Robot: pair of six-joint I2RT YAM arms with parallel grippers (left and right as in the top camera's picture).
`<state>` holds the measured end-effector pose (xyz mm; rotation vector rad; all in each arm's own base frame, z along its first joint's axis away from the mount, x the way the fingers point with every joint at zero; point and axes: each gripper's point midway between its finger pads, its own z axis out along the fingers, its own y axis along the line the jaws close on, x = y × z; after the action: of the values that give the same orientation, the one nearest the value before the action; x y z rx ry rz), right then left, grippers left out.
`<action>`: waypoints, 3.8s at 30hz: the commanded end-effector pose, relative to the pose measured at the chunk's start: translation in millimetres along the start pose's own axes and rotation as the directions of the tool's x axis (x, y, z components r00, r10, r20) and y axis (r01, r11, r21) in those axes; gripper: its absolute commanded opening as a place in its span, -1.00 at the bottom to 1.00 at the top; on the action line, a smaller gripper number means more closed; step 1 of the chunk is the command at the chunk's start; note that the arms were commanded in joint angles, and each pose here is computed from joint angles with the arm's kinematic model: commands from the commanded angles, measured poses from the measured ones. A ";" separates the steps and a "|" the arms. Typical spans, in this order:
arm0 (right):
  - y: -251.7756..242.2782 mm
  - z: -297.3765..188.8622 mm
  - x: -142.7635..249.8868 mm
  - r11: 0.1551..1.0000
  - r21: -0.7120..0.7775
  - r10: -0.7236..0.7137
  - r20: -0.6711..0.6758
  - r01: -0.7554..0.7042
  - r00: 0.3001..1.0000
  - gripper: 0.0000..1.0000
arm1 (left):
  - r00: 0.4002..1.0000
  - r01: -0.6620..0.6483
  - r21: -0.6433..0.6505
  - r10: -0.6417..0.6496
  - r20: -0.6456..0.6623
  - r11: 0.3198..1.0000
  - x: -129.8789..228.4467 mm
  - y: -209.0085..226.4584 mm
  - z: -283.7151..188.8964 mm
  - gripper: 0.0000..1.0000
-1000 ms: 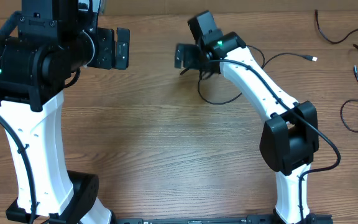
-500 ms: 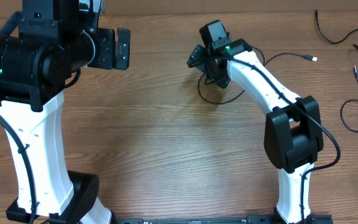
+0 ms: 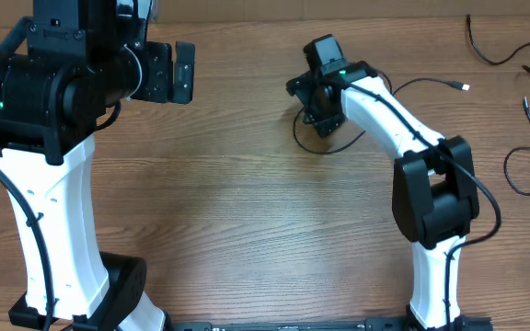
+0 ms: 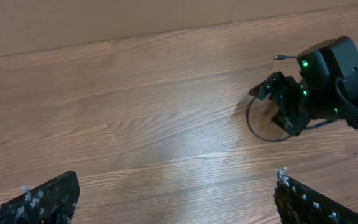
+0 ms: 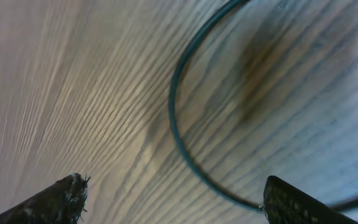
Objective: Untangle cables
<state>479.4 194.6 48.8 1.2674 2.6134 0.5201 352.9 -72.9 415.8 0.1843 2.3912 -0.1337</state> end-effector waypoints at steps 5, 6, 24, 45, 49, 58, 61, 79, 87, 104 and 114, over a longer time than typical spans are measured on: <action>28.9 12.5 -6.6 0.989 -0.139 0.036 -0.123 -0.054 0.992 0.77 | 1.000 -0.022 0.020 0.022 0.012 1.000 -0.5 -5.1 -4.7 1.00; 30.8 10.4 -10.1 0.989 -0.138 0.044 -0.107 -0.059 0.993 0.77 | 1.000 -0.022 0.020 0.022 0.012 1.000 -0.5 -5.1 -4.7 0.99; -12.3 60.1 -14.7 0.991 0.019 -0.128 -0.066 0.130 0.990 0.74 | 1.000 -0.021 0.020 0.021 0.012 1.000 -0.5 -5.0 -4.6 0.99; -25.0 104.8 8.1 0.710 -0.027 -0.703 -0.088 0.704 0.706 0.96 | 1.000 -0.021 0.020 0.021 0.011 1.000 -0.5 -5.0 -4.5 0.99; -44.5 125.1 13.6 0.713 -0.001 -0.695 -0.139 0.701 0.706 0.96 | 1.000 -0.021 0.020 0.021 0.011 1.000 -0.4 -5.0 -4.4 1.00; -71.8 144.5 19.4 0.697 0.034 -0.696 -0.210 0.716 0.687 0.28 | 1.000 -0.021 0.020 0.021 0.011 1.000 -0.3 -5.0 -4.3 1.00; -77.1 147.7 19.5 0.697 0.046 -0.692 -0.221 0.716 0.688 -0.92 | 1.000 -0.021 0.018 0.021 0.011 1.000 -0.4 -4.8 -4.3 0.99; -46.1 103.9 8.1 0.667 0.043 -0.733 -0.144 0.744 0.665 -0.92 | 1.000 -0.025 0.015 0.025 0.011 1.000 -0.4 -4.3 -4.3 1.00; 30.1 -6.0 -7.3 0.616 -0.029 -0.785 0.072 0.788 0.616 -0.92 | 1.000 -0.025 0.016 0.025 0.011 1.000 -0.4 -4.4 -4.3 1.00; 73.4 -237.6 -10.9 0.523 -0.069 -0.747 0.444 0.850 0.495 -0.92 | 1.000 -0.025 0.016 0.025 0.011 1.000 -0.4 -4.4 -4.3 0.99; 51.8 -350.2 -63.5 0.602 -0.029 -0.641 0.578 0.798 0.505 -0.92 | 1.000 -0.025 0.017 0.025 0.011 1.000 -0.4 -4.7 -4.3 1.00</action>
<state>454.9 112.0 355.0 0.0521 2.2668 0.3381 352.9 -73.6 415.9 0.1861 2.3909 -0.1383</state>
